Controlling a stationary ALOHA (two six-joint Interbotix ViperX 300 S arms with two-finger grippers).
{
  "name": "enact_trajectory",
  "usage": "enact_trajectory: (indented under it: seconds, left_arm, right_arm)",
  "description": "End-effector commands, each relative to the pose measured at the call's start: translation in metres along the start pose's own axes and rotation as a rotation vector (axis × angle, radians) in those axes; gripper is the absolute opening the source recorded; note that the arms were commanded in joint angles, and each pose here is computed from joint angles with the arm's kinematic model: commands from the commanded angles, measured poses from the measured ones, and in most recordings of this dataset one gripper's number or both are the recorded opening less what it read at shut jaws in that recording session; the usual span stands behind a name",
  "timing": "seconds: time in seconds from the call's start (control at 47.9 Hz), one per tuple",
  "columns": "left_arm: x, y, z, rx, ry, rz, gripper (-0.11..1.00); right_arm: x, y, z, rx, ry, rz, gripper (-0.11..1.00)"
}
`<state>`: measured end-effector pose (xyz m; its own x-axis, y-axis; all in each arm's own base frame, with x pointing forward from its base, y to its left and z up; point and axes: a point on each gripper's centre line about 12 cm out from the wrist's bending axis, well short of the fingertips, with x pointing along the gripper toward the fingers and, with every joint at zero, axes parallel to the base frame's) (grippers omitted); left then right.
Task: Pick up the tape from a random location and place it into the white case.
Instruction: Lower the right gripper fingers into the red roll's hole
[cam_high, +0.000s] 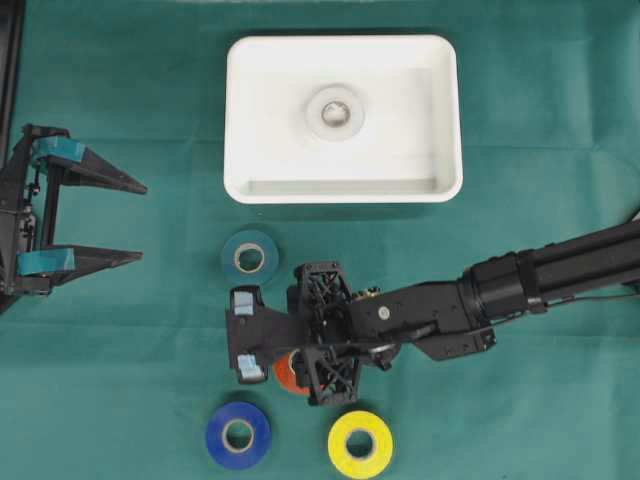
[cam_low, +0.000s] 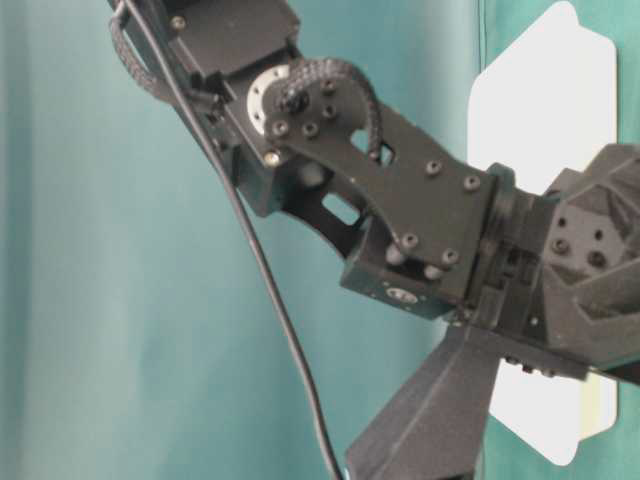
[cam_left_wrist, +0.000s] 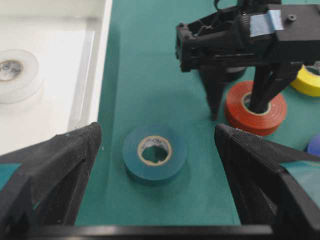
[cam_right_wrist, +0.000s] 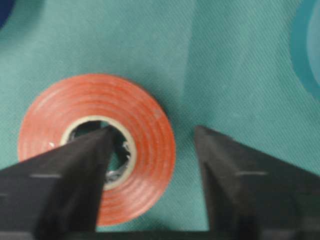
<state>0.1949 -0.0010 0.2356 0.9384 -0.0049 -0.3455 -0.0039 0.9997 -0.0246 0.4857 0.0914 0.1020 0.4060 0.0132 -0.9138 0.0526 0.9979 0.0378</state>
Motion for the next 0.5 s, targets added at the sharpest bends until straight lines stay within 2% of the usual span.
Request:
enact_trajectory:
  seconds: [0.0,0.375,0.48]
  left_arm:
    - [0.001,0.000,0.005,-0.003,-0.009,-0.002,0.96]
    - [0.001,0.000,0.004,-0.003,-0.003,-0.002,0.96]
    - [0.001,0.000,0.004,-0.003,-0.003,-0.002,0.96]
  right_arm:
    - [-0.007,-0.005,0.007,0.003,-0.024,-0.006,0.52]
    - [-0.028,-0.004,0.016,0.005,-0.068,0.004,0.31]
    - [-0.043,-0.003,0.021,0.009,-0.089,0.010,0.31]
